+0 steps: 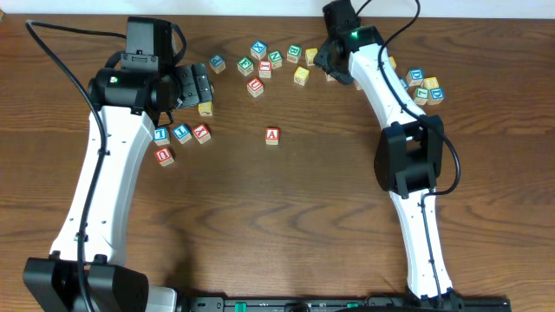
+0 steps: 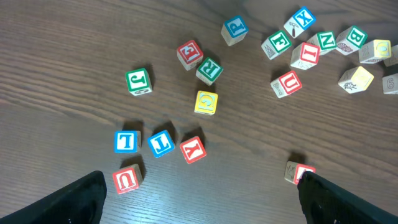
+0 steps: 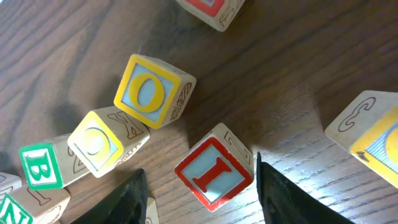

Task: Spell out AI2
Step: 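Lower the right gripper onto the red I block and grasp it, then lift the red I block and carry it toward the A block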

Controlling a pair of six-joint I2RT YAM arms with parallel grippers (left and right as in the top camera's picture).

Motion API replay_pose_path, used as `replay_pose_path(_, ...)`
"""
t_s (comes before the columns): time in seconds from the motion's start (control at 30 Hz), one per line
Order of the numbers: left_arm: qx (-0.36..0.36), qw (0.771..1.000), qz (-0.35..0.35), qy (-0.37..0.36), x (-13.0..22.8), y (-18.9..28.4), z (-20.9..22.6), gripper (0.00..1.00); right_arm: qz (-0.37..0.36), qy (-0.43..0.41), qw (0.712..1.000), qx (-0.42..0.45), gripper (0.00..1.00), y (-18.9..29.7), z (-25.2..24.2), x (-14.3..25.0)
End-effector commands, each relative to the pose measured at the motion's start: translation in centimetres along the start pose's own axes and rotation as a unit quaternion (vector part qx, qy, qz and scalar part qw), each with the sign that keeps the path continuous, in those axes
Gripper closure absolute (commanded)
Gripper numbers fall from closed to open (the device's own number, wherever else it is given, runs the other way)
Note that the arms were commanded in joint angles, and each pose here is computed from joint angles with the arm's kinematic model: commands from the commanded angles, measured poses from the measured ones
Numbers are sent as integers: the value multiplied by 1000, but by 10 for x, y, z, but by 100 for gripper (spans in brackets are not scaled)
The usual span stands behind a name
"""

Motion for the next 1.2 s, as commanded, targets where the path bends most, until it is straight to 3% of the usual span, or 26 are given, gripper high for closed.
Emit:
replay_pose_path(0.0,-1,1000,-12,-3,-5,7,1,2,-9,2,1000,8,48,-1,-2,-4)
replay_pose_path(0.17,-1,1000,-12,-3,-5,7,1,2,-13,106,994,-6,44,-1,2,-8)
replay_pose_path(0.27,-1,1000,-12,-3,-5,7,1,2,-27,230,972,-42,35,0,17,-13)
replay_pose_path(0.4,-1,1000,-12,-3,-5,7,1,2,-35,340,939,-48,37,0,21,-13)
replay_pose_path(1.17,-1,1000,-12,-3,-5,7,1,2,-10,354,935,-3,61,-27,-6,4)
Point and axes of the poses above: each gripper's point midway between its finger pads, its own y axis back along the fingers, its own z axis along the line the jaws close on, x = y × z, the point moved 1 cm from there along y, back along the fingers, and after that the axes turned 14 degrees about y, right-handed, at the moved point
